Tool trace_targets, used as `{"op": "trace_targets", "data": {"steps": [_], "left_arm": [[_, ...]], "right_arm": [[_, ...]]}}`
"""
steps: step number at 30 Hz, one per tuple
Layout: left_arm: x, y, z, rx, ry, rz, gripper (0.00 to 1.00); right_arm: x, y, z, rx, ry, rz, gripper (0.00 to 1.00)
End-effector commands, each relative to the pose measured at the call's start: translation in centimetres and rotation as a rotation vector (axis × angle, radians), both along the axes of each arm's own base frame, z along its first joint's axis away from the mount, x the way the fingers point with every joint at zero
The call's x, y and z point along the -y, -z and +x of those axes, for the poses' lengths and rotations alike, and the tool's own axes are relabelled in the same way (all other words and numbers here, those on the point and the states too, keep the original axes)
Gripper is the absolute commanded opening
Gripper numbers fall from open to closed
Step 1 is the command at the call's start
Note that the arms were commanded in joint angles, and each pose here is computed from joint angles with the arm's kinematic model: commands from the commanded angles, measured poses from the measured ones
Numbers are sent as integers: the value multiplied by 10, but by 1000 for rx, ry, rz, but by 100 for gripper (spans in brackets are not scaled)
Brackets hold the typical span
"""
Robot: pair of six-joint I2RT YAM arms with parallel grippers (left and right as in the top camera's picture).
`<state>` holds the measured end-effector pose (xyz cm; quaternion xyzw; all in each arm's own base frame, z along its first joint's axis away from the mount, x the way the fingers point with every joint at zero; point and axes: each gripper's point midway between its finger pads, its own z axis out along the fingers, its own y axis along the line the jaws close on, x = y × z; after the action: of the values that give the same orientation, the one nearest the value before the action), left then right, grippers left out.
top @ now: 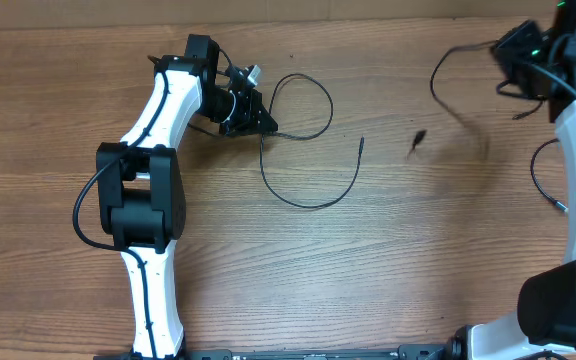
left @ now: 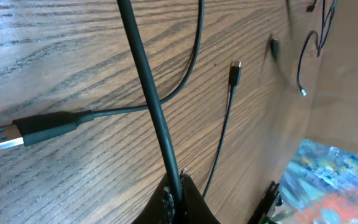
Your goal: Untangle cables
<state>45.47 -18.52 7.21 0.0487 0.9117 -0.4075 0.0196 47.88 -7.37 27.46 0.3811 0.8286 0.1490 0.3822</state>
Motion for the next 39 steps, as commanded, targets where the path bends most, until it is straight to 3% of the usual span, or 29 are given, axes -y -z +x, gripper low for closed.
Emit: {"op": "trace_targets", "data": {"steps": [1, 8, 12, 15, 17, 20, 23, 31, 35, 39], "left_arm": [[5, -18, 4, 24, -12, -7, 4], [4, -17, 4, 1, -33, -3, 5], [4, -17, 5, -4, -38, -2, 5], [5, -17, 4, -4, -38, -2, 5], [5, -17, 4, -5, -39, -2, 5], [5, -17, 4, -12, -44, -2, 5], [6, -17, 4, -11, -40, -1, 5], [7, -17, 3, 14, -17, -1, 4], [7, -17, 3, 44, 10, -1, 4], [6, -16, 2, 58, 31, 1, 4]], "right_arm": [[40, -22, 1, 34, 66, -184, 4], [70, -8, -11, -61, 57, -321, 4], [59, 19, -30, -189, 25, -265, 4], [46, 41, -48, -295, 41, -169, 10], [38, 56, -62, -371, 52, -111, 25], [25, 71, -80, -465, 42, -30, 65], [16, 79, -98, -543, 71, 43, 81], [4, 107, -150, -769, 229, 162, 91], [-12, 152, -181, -912, 212, 170, 89], [-37, 200, -198, -914, 154, 195, 89]]}}
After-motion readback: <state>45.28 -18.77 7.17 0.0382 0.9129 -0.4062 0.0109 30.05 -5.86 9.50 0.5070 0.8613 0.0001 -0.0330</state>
